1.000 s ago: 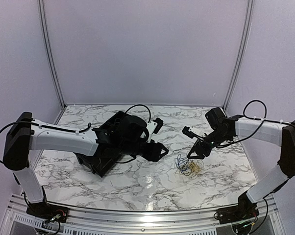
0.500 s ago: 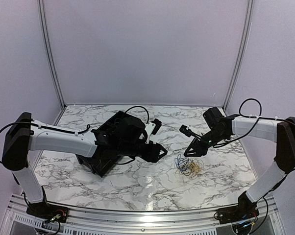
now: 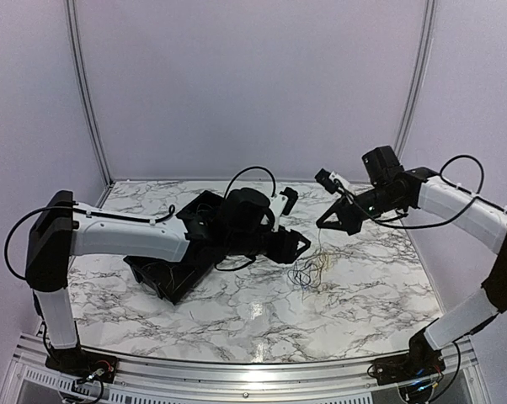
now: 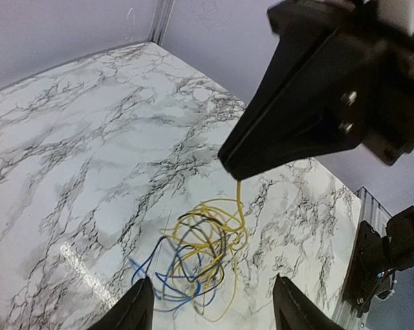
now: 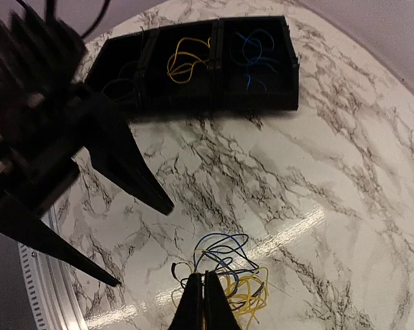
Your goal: Untangle the cables
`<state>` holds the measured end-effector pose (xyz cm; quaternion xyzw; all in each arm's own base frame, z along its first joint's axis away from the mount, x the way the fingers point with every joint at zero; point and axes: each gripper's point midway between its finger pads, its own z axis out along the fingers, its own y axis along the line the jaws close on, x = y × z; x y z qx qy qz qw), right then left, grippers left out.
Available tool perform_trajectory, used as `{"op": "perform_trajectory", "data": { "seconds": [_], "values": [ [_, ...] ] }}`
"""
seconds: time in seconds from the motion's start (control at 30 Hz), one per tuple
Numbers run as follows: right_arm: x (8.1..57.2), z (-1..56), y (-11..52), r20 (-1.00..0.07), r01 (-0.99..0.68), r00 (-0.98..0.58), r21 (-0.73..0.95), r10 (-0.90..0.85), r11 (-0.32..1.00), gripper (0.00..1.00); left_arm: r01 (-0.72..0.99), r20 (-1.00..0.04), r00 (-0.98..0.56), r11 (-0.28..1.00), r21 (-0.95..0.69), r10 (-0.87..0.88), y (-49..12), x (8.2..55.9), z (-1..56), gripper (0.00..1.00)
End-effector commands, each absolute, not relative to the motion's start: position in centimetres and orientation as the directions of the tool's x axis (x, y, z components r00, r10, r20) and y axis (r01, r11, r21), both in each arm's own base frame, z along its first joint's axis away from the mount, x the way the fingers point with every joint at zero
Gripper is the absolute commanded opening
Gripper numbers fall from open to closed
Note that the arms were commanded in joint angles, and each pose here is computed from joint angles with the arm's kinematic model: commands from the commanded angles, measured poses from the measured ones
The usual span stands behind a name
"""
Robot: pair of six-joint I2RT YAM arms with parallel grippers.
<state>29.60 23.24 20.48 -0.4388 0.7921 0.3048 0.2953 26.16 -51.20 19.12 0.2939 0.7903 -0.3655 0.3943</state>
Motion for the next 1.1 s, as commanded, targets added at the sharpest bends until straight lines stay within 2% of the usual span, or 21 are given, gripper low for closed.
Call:
{"op": "perform_trajectory", "data": {
  "seconds": [0.0,0.23,0.33,0.37,0.43,0.5,0.57,0.77,0.87,0.97,1.07],
  "values": [
    [28.1,26.9,23.4,-0.793,-0.875,-0.432,0.252,-0.430,0.414,0.00,0.805,-0.867,-0.460,0.502,-0.317,0.190,-54.1,25.8,18.9,0.62],
    [25.5,30.8,25.3,-0.816,-0.896,-0.400,0.253,-0.418,0.364,0.00,0.794,-0.893,-0.429,0.527,-0.303,0.133,-56.9,27.6,17.4,0.62],
    [24.1,33.2,26.1,-0.836,-0.915,-0.366,0.241,-0.410,0.325,0.00,0.808,-0.901,-0.408,0.518,-0.279,0.151,-57.9,28.0,15.8,0.55],
    [23.9,34.6,26.2,-0.851,-0.922,-0.345,0.227,-0.397,0.315,0.00,0.813,-0.902,-0.404,0.512,-0.278,0.152,-58.1,28.0,15.3,0.51],
    [24.0,37.4,26.1,-0.875,-0.930,-0.304,0.187,-0.377,0.316,0.00,0.829,-0.901,-0.407,0.474,-0.297,0.148,-58.6,27.4,14.3,0.31],
    [24.2,40.7,26.0,-0.902,-0.937,-0.251,0.136,-0.352,0.320,0.00,0.825,-0.892,-0.435,0.450,-0.341,0.122,-58.8,27.0,13.4,0.16],
    [24.8,44.5,25.8,-0.931,-0.939,-0.195,0.086,-0.310,0.332,0.00,0.809,-0.874,-0.475,0.440,-0.390,0.100,-58.8,26.7,12.0,0.09],
    [27.0,55.6,24.4,-0.988,-0.909,0.012,-0.074,-0.151,0.411,0.00,0.785,-0.818,-0.560,0.402,-0.471,0.135,-58.7,25.0,8.5,0.06],
    [27.4,61.1,22.7,-0.987,-0.855,0.152,-0.162,-0.061,0.493,0.00,0.766,-0.790,-0.594,0.404,-0.499,0.151,-58.5,24.5,7.0,0.05],
    [26.8,67.5,19.9,-0.929,-0.720,0.369,-0.285,0.001,0.633,0.00,0.755,-0.770,-0.616,0.403,-0.517,0.165,-58.3,24.1,6.1,0.05],
    [24.9,74.2,15.5,-0.802,-0.512,0.596,-0.342,0.039,0.788,0.00,0.739,-0.736,-0.648,0.395,-0.546,0.195,-57.9,23.2,5.7,0.10]
  ]
}}
